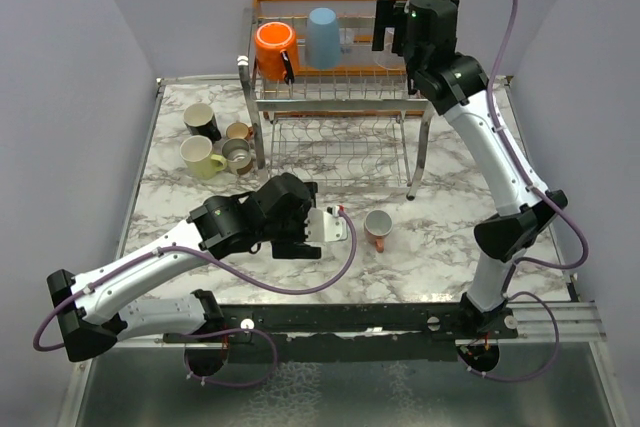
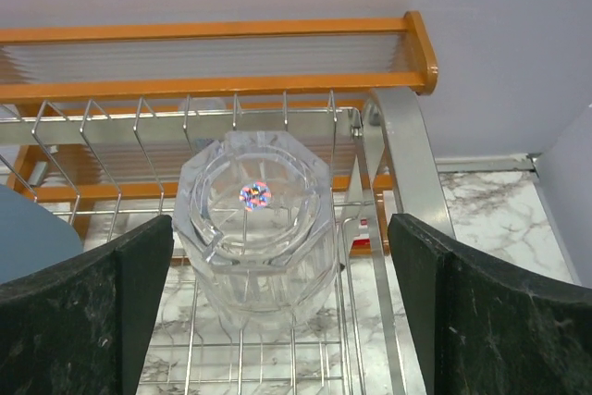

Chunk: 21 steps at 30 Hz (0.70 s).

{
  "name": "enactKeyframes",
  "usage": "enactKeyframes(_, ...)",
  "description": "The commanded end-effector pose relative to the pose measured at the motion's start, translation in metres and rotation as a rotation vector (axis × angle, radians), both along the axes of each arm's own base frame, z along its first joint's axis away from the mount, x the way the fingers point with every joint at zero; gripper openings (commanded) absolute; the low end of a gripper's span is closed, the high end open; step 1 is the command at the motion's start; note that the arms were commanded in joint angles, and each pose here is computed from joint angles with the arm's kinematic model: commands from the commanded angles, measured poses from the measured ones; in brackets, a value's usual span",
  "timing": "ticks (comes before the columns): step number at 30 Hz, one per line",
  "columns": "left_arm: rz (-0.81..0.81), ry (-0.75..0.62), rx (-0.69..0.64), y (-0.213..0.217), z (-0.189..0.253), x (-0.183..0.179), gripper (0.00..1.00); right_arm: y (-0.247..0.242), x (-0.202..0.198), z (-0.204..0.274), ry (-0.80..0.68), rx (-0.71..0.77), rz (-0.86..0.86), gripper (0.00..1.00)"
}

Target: Unload the cups from the dish rack

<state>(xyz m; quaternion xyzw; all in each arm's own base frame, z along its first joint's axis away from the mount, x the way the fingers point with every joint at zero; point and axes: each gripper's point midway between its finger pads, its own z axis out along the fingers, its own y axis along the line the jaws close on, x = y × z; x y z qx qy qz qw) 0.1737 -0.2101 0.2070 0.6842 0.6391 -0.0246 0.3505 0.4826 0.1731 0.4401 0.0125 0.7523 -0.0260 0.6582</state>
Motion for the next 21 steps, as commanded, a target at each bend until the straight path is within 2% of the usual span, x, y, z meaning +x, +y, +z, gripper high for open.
enactKeyframes(1,0.028,-0.022,-0.009,-0.001,0.003,0.006,0.99,-0.001,0.010,-0.008,0.050,0.021,0.073,1.00)
enactKeyframes(8,0.032,-0.022,-0.004,0.000,0.003,0.006,0.99,0.008,0.024,-0.014,0.062,0.027,0.099,1.00)
enactKeyframes(21,0.030,-0.017,-0.007,-0.001,0.005,0.006,0.99,0.034,0.040,-0.047,0.116,0.050,0.182,0.91)
